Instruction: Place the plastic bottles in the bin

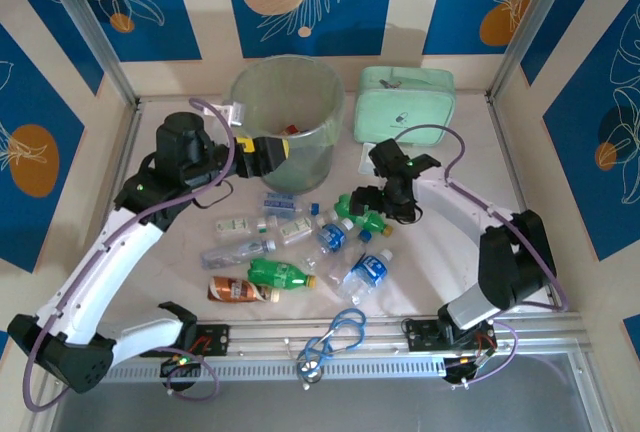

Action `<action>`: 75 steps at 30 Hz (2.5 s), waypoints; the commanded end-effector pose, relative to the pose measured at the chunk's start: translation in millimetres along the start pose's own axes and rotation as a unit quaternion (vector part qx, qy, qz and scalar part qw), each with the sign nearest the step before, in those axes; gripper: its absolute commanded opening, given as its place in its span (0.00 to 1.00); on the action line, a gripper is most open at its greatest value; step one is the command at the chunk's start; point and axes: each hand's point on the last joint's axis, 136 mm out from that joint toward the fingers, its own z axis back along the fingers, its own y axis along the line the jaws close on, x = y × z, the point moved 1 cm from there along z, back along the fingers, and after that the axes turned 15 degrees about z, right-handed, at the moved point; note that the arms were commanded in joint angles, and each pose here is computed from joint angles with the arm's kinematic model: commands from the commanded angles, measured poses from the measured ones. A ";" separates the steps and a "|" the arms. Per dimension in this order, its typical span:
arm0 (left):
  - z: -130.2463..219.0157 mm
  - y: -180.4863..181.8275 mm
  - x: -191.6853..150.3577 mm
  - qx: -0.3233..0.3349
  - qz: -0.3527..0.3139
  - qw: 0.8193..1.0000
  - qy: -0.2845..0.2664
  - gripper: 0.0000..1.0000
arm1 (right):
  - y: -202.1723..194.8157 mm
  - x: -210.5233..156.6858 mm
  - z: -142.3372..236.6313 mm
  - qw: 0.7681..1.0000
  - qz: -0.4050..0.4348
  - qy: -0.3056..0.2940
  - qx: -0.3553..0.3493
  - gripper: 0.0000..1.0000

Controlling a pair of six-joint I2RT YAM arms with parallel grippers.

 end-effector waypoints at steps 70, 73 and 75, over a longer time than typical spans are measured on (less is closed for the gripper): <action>-10.4 -64.2 -42.5 -0.215 0.025 0.971 0.096 0.95 | 36.6 53.3 192.2 0.910 -0.106 -0.303 0.262 0.55; -17.5 -84.3 -56.7 -0.239 0.001 0.963 0.122 0.96 | 55.8 58.1 228.2 0.883 -0.097 -0.335 0.314 0.55; -22.9 -94.8 -64.1 -0.254 -0.002 0.958 0.136 0.96 | 69.3 60.0 249.2 0.865 -0.085 -0.354 0.345 0.55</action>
